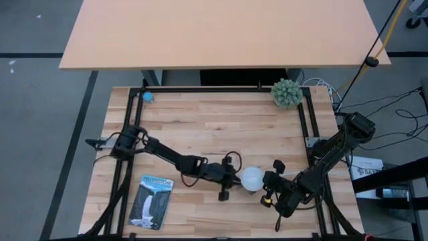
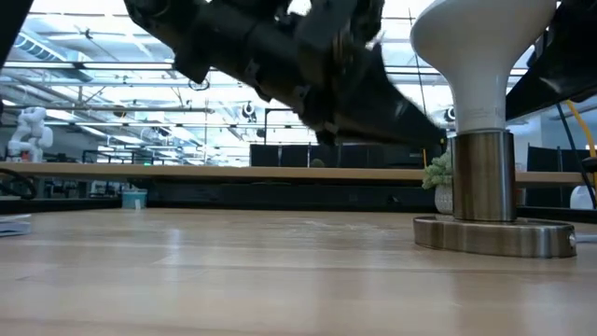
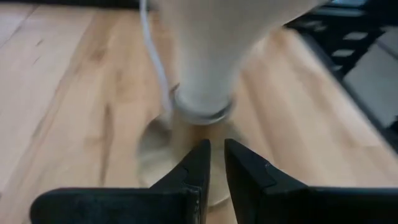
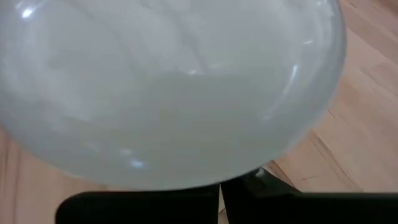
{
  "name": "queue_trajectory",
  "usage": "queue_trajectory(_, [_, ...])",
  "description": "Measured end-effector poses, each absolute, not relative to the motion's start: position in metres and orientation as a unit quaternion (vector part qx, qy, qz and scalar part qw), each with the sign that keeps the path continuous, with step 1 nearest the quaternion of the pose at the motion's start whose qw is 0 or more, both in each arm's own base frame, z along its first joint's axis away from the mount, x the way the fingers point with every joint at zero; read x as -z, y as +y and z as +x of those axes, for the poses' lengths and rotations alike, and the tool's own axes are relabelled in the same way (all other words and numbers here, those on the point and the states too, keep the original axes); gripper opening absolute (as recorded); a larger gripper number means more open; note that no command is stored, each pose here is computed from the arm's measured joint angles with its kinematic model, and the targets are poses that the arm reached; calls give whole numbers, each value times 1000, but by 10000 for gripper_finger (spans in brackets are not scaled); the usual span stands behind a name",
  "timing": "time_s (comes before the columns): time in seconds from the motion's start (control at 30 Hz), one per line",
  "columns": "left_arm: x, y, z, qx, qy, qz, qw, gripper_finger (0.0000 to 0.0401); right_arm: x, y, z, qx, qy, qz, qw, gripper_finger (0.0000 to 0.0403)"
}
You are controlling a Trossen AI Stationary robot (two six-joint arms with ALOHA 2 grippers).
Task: Screw lightbulb
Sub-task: Remove the lightbulb from the bronze lamp socket
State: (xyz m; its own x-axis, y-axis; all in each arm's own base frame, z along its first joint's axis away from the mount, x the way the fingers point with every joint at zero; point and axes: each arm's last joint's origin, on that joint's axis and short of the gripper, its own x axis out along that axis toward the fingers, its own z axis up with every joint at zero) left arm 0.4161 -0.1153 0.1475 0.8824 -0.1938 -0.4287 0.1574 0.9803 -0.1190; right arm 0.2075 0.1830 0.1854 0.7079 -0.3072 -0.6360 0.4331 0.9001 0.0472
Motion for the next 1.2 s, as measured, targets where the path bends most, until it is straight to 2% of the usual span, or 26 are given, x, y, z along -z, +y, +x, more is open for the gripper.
queue_trajectory(0.23, [-143, -92, 419, 56, 250, -51, 965, 53, -185, 188, 208, 176, 345, 132, 913, 0])
queue_trajectory(0.43, [-152, -78, 427, 58, 198, -70, 976, 53, -188, 193, 212, 137, 349, 135, 917, 0])
queue_trajectory(0.83, [-157, -101, 424, 110, 178, -68, 975, 53, -188, 185, 220, 139, 352, 111, 919, 0])
queue_trajectory(1.07, [-157, -126, 417, 156, 183, -66, 968, 53, -186, 175, 217, 195, 339, 89, 916, 0])
queue_trajectory(1.2, [-156, -132, 415, 161, 186, -64, 967, 53, -185, 176, 217, 195, 338, 95, 916, 0])
